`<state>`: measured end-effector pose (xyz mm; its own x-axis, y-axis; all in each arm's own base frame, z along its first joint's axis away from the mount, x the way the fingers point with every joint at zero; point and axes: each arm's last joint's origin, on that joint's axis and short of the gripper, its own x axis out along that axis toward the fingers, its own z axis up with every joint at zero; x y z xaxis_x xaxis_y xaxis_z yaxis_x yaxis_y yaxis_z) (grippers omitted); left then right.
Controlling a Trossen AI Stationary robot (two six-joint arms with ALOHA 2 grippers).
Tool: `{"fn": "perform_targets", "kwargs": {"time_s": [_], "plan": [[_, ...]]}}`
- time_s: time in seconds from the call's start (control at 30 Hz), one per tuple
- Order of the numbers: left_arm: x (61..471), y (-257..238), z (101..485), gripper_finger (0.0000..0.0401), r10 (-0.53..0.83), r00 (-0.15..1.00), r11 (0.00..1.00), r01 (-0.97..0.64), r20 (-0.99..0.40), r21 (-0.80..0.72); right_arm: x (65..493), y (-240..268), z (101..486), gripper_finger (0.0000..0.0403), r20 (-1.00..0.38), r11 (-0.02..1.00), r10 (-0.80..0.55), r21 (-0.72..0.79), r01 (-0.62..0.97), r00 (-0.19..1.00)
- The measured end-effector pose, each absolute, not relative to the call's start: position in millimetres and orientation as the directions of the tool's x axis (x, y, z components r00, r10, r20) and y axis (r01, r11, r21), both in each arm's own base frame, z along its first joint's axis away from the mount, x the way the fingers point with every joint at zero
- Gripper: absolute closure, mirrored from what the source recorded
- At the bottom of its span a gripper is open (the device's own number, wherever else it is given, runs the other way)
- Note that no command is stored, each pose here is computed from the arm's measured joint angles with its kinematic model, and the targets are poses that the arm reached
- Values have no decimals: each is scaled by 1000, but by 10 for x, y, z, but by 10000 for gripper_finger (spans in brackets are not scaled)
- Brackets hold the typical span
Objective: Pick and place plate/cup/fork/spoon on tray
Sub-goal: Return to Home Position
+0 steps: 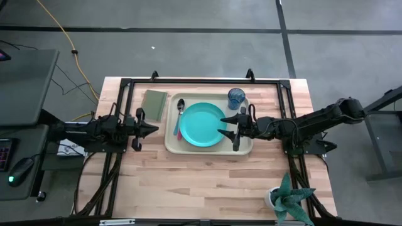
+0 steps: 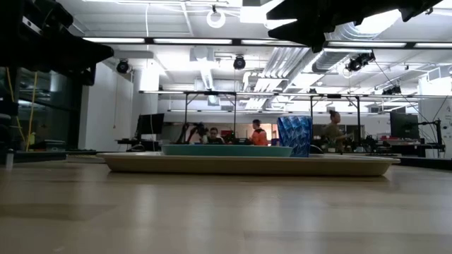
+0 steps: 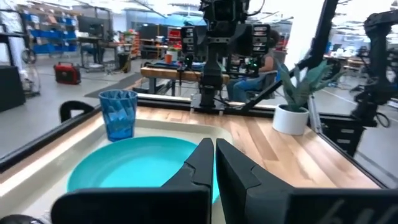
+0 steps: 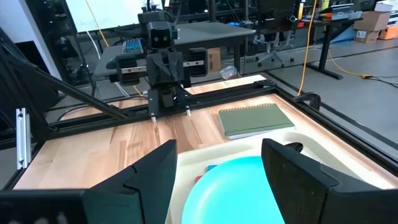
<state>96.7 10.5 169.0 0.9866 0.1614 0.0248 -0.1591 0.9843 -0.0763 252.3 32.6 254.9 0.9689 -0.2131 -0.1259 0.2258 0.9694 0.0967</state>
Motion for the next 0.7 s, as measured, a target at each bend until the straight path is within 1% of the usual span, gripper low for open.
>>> {"fn": "perform_targets", "kwargs": {"time_s": [0.23, 0.33, 0.43, 0.5, 0.57, 0.6, 0.63, 0.7], "plan": [[966, 106, 1694, 401, 179, 983, 982, -176, 29, -71, 2517, 325, 2555, 176, -125, 966, -213, 120, 228, 969], [966, 105, 1694, 401, 178, 984, 982, -175, 29, -71, 2481, 319, 2589, 193, -121, 966, -213, 124, 227, 970], [966, 104, 1694, 401, 176, 984, 982, -174, 29, -71, 2386, 299, 2649, 243, -132, 962, -224, 128, 240, 966], [966, 105, 1694, 401, 176, 984, 982, -173, 30, -71, 2285, 277, 2694, 296, -153, 956, -239, 137, 261, 959], [966, 104, 1694, 401, 176, 984, 982, -173, 30, -71, 2168, 255, 2741, 359, -172, 951, -248, 145, 273, 953], [966, 104, 1694, 401, 176, 984, 982, -173, 30, -71, 2110, 245, 2757, 380, -172, 951, -248, 146, 274, 953], [966, 104, 1694, 401, 176, 984, 982, -173, 30, -71, 2054, 235, 2768, 390, -169, 950, -248, 149, 273, 954], [966, 104, 1694, 401, 176, 984, 982, -173, 30, -71, 1944, 223, 2757, 381, -168, 955, -223, 160, 250, 960]]}}
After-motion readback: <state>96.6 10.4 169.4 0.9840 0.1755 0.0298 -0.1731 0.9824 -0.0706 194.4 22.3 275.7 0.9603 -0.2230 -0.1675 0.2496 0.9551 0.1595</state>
